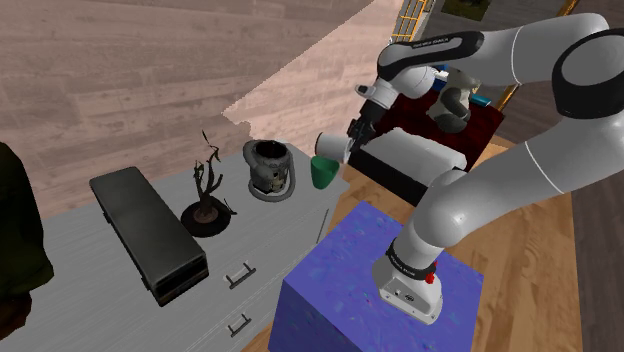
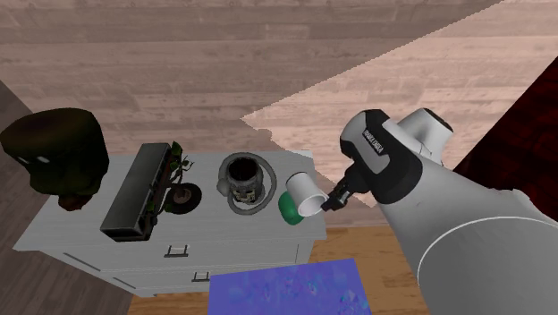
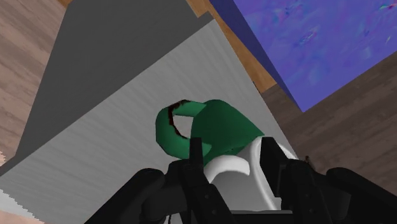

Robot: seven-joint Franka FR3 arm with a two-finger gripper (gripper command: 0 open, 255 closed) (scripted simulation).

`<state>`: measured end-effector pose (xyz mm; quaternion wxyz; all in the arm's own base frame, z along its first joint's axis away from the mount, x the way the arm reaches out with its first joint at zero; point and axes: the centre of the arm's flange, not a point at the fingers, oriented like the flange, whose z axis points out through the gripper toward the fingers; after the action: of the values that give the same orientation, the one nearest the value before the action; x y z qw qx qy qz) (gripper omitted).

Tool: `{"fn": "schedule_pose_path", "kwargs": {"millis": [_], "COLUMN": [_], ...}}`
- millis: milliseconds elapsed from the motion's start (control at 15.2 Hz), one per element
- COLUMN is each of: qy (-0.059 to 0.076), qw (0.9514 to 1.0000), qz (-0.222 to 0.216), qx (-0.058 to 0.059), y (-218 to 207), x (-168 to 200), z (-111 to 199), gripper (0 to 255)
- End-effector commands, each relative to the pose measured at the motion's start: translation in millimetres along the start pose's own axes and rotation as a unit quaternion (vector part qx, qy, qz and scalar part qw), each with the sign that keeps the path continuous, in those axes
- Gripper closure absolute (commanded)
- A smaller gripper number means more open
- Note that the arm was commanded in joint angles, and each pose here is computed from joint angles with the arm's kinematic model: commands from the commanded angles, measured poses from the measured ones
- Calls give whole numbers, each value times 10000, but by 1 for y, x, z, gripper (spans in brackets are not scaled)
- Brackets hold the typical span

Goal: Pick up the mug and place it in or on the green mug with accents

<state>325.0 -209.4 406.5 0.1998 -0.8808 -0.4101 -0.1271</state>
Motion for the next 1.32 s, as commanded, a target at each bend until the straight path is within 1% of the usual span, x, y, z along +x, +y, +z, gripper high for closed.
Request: {"fn": "schedule_pose_path", "kwargs": {"millis": [0, 66, 594, 660, 990, 1254], "qy": [-1, -1, -1, -1, 0, -1], "qw": [10000, 10000, 10000, 10000, 10000, 10000], "qz": [-1, -1, -1, 0, -1, -1], "qx": [-1, -1, -1, -1, -1, -1], "y": [3, 4, 4, 5, 4, 4], "x": [-4, -7, -7, -7, -7, -7], "z": [10, 16, 16, 16, 16, -34], "gripper": [255, 255, 255, 0, 0, 0]}}
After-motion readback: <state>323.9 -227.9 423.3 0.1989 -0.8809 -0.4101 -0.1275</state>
